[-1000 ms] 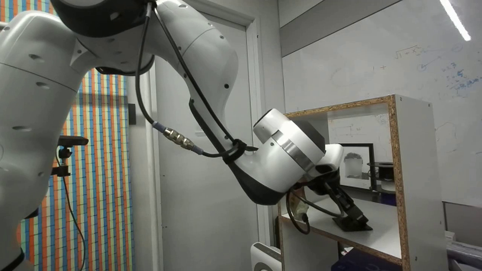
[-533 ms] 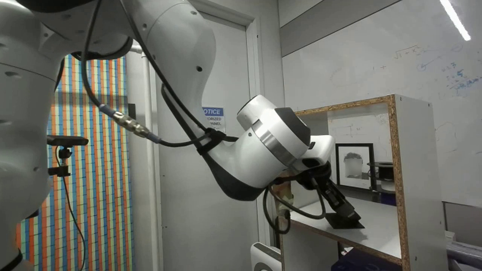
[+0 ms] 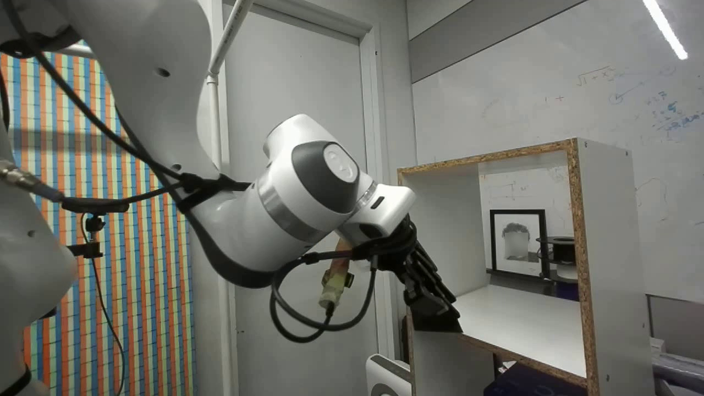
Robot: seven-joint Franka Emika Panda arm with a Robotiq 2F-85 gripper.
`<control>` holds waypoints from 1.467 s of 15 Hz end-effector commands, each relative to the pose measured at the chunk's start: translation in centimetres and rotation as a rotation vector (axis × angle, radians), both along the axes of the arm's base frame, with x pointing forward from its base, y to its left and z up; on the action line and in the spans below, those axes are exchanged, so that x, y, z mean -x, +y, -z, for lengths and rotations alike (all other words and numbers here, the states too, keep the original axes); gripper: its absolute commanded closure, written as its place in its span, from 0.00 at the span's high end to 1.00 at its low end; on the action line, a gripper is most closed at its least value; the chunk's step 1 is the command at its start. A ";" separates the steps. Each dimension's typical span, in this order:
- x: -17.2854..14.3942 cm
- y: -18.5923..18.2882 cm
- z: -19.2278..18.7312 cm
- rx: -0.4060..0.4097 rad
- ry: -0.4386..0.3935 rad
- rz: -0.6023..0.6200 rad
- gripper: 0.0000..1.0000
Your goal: Move the black to the top of the shelf
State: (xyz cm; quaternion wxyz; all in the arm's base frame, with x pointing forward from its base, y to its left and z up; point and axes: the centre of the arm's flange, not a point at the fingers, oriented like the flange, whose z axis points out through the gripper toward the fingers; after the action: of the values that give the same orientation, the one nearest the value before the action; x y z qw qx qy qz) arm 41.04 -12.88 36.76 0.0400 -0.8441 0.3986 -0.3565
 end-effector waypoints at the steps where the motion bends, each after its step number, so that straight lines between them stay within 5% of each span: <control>1: 3.4 0.3 -7.5 -0.037 -0.050 0.001 0.18; 9: 3.1 1.4 -15.8 -0.124 -0.098 0.065 0.19; 19: 2.8 -1.7 -37.7 -0.234 -0.172 0.126 0.18; 22: 0.0 -3.9 -39.7 -0.248 -0.199 0.187 0.18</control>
State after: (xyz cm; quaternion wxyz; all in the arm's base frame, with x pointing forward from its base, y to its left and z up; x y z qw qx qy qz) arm 36.22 -14.43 73.09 0.1675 -0.7646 0.4889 -0.3850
